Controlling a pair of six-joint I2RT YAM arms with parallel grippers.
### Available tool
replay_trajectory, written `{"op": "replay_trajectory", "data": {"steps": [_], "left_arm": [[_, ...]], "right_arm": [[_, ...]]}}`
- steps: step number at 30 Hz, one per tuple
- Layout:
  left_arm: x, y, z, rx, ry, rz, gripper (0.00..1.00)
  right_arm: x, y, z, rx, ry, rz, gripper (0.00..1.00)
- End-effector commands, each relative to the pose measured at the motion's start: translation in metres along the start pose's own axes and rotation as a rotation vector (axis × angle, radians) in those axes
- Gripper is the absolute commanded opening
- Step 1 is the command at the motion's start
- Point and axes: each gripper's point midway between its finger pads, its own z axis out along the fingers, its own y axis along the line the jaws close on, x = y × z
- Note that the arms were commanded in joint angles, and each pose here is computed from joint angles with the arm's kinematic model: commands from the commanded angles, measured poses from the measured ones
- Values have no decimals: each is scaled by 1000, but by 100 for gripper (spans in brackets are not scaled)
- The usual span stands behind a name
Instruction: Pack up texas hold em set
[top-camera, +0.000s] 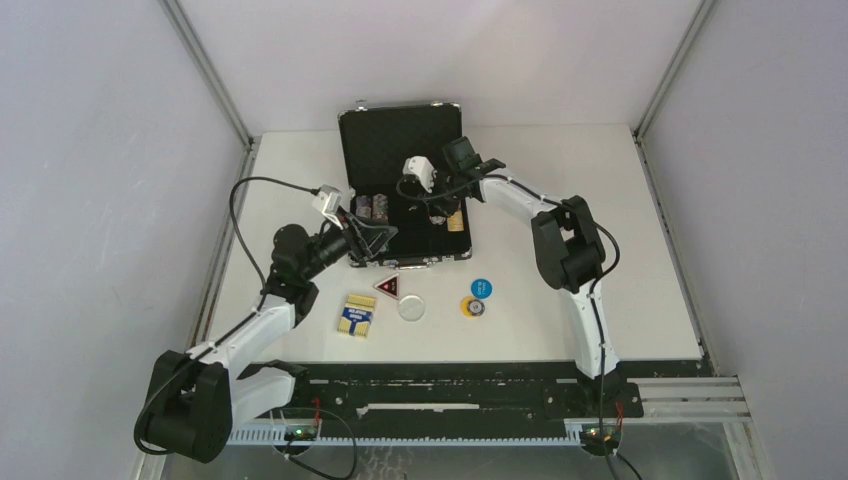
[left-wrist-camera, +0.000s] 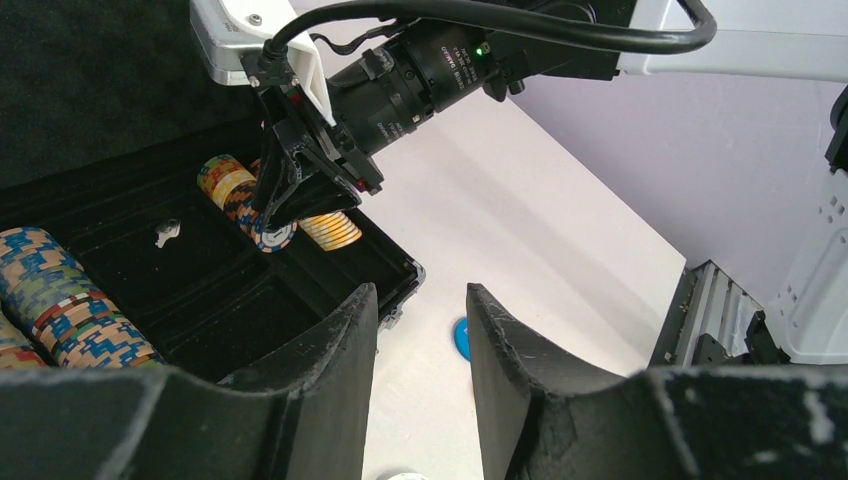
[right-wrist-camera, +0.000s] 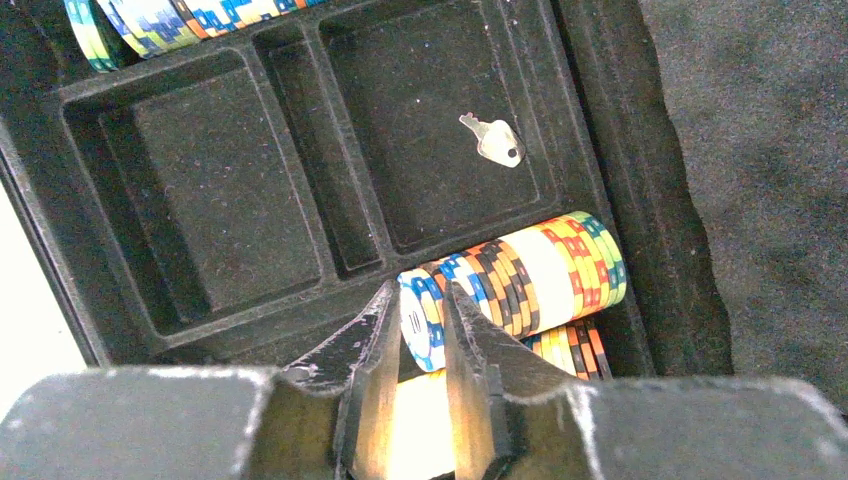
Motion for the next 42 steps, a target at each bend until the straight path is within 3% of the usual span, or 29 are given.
{"op": "replay_trajectory", "data": {"steps": [1,8,12,14,19,22,29,34,39,42], "left_arm": [[-3,1,0,4,-13,32,42],[-3,4,1,-10,-17,24,43],[-2,33,-2,-180,-25,-22,50],[-4,52,-7,-302,-43,-42,52],[-12,76,-21,-474,-93,-77,63],[-12,78,-21,-501,-95,-96,66],[-9,74,-17,-580,-44,-61,66],[-9,63,-12,-568,-30,-58,66],[-2,58,-17,-593,-19,-72,66],[3,58,-22,-604,-20,-95,65]], "right_arm": [[1,-21,-1,67,10,-22,30],[-29,-22,-32,118,-111,-12,40],[-39,-23,-56,206,-157,21,88],[-44,-20,-69,231,-181,52,96],[-51,-8,-101,323,-263,193,98],[-48,-2,-115,381,-267,303,89],[-16,37,-123,513,-129,462,84],[15,75,-133,597,-88,586,65],[67,116,-131,637,26,751,69],[81,141,-122,611,38,808,57]]}}
